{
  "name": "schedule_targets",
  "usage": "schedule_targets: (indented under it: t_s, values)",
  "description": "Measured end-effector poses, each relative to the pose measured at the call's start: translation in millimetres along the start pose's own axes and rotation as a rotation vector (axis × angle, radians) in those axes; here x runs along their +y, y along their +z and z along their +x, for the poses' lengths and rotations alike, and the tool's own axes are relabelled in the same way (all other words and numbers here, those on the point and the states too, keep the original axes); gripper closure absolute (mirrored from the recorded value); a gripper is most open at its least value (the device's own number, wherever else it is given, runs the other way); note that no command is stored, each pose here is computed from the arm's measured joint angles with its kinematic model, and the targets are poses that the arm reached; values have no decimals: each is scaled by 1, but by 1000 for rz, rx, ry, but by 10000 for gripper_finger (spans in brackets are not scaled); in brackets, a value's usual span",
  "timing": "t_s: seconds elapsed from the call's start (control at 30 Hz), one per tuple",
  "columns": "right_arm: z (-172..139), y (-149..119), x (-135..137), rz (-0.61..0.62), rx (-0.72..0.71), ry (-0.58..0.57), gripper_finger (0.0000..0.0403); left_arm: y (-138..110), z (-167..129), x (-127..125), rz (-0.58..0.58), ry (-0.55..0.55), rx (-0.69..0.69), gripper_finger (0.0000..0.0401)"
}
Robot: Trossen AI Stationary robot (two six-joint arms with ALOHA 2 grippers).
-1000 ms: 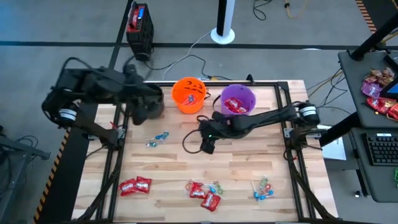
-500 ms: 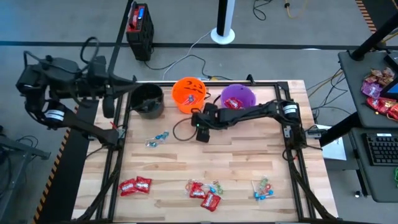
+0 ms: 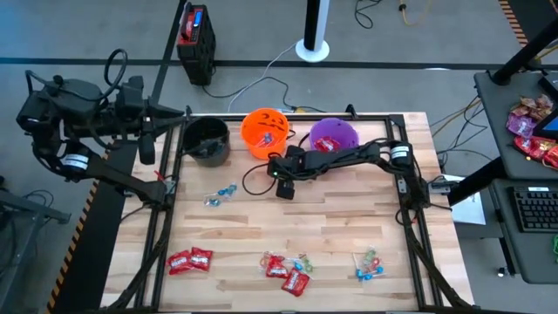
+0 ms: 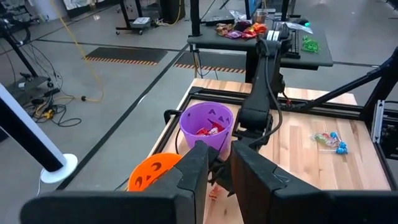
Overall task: Sort candy by brand, put in halloween buckets
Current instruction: Put the orange gummy into the black bucket
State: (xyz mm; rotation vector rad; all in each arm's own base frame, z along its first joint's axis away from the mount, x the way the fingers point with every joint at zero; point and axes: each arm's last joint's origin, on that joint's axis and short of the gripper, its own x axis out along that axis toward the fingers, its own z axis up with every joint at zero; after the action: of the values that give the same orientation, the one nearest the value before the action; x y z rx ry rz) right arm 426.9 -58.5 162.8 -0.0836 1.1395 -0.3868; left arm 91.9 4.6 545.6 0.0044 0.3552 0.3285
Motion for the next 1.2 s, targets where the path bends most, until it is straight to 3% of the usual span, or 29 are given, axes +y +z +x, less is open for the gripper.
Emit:
schedule_targets:
  t_s: [0.37, 0.57, 0.83, 1.1, 1.2]
  values:
    - [25, -9, 8, 12, 62, 12, 160, 0, 0, 0, -2, 0, -5, 347]
    - [28, -9, 11, 15, 68, 61, 183, 0, 0, 0, -6, -2, -4, 347]
    - [29, -10, 14, 16, 77, 151, 265, 1, 1, -1, -6, -2, -3, 347]
    - [22, -9, 24, 2, 73, 244, 382, 2, 4, -2, -4, -2, 1, 347]
    - [8, -7, 23, 17, 70, 269, 388, 1, 8, -3, 16, -1, 19, 347]
